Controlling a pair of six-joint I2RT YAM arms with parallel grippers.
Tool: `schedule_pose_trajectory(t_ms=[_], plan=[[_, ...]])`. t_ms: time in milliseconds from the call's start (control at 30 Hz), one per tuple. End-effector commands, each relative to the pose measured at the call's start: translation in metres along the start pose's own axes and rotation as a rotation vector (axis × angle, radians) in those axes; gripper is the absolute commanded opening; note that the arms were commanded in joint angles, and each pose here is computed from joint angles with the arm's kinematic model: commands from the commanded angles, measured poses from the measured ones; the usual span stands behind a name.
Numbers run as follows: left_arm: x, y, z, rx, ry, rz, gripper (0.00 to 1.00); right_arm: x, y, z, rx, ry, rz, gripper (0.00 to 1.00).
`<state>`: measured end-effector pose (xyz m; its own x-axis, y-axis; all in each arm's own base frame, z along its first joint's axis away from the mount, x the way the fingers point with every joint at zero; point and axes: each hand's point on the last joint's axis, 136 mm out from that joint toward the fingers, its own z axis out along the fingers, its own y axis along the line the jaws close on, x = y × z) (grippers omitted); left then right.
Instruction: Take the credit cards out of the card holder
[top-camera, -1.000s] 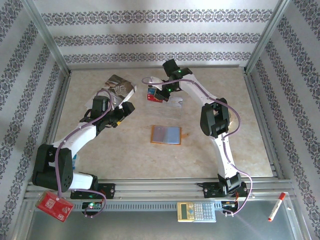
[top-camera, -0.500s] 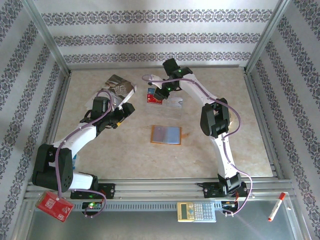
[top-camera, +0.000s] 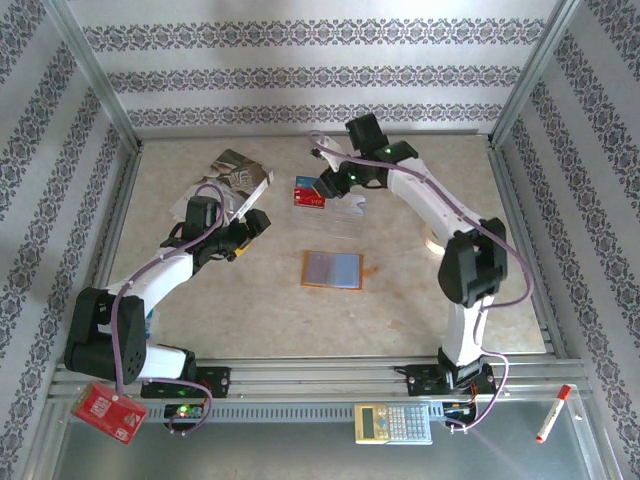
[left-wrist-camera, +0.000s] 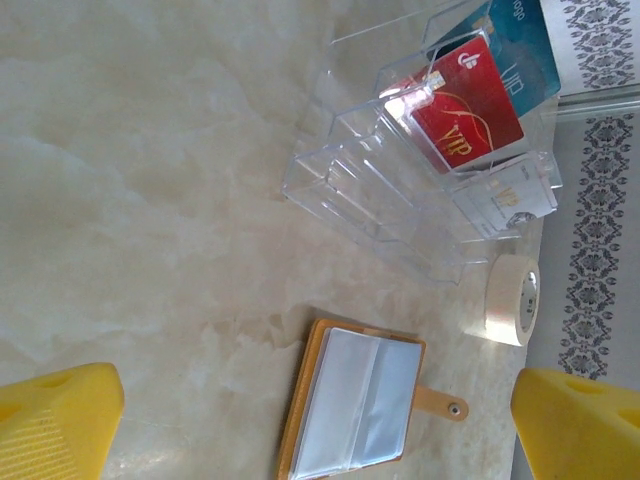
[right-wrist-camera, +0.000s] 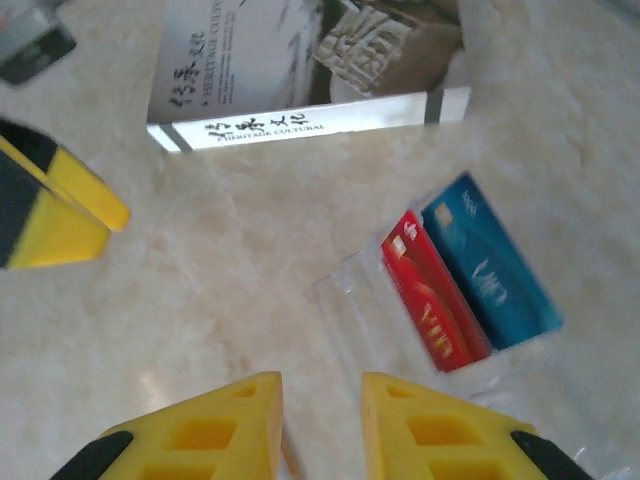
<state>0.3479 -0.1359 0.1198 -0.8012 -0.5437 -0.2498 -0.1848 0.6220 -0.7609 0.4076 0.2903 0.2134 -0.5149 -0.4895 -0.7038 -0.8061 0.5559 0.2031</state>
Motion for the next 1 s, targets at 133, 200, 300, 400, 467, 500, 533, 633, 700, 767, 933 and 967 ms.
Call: schedule_pose_trajectory(t_ms=[133,200,300,400,467,500,533,633,700,767,933,967], plan=[[0.007,0.0,-0.003,-0.01,0.012,0.053,1.0,0.079,0.019,-0.001,0.207,0.032,0.493,0.37],[0.007,0.001,-0.002,-0.019,0.01,0.067,1.0,0.1,0.023,0.0,0.265,0.057,0.545,0.39],[0.006,0.0,0.001,-0.01,0.008,0.07,1.0,0.125,0.028,0.003,0.367,0.104,0.565,0.45],[0.009,-0.002,0.006,0.009,0.025,0.059,1.0,0.145,0.036,0.016,0.466,0.169,0.514,0.52],[0.011,-0.002,0.009,0.017,0.038,0.052,1.0,0.154,0.043,0.029,0.485,0.215,0.487,0.54],[0.013,-0.002,0.011,0.019,0.046,0.048,1.0,0.16,0.046,0.035,0.502,0.239,0.479,0.55],[0.013,-0.001,0.011,0.018,0.046,0.046,1.0,0.164,0.047,0.039,0.514,0.254,0.476,0.55],[0.015,0.0,0.012,0.016,0.05,0.042,0.99,0.175,0.048,0.051,0.551,0.295,0.455,0.56],[0.016,0.001,0.013,0.018,0.052,0.038,0.98,0.183,0.049,0.058,0.563,0.328,0.436,0.58],[0.017,0.002,0.014,0.016,0.058,0.035,0.97,0.191,0.051,0.066,0.562,0.363,0.414,0.59],[0.022,0.004,0.017,0.016,0.081,0.021,0.91,0.207,0.049,0.079,0.576,0.434,0.397,0.6],[0.024,0.004,0.019,0.018,0.09,0.019,0.89,0.211,0.048,0.08,0.584,0.442,0.398,0.6]])
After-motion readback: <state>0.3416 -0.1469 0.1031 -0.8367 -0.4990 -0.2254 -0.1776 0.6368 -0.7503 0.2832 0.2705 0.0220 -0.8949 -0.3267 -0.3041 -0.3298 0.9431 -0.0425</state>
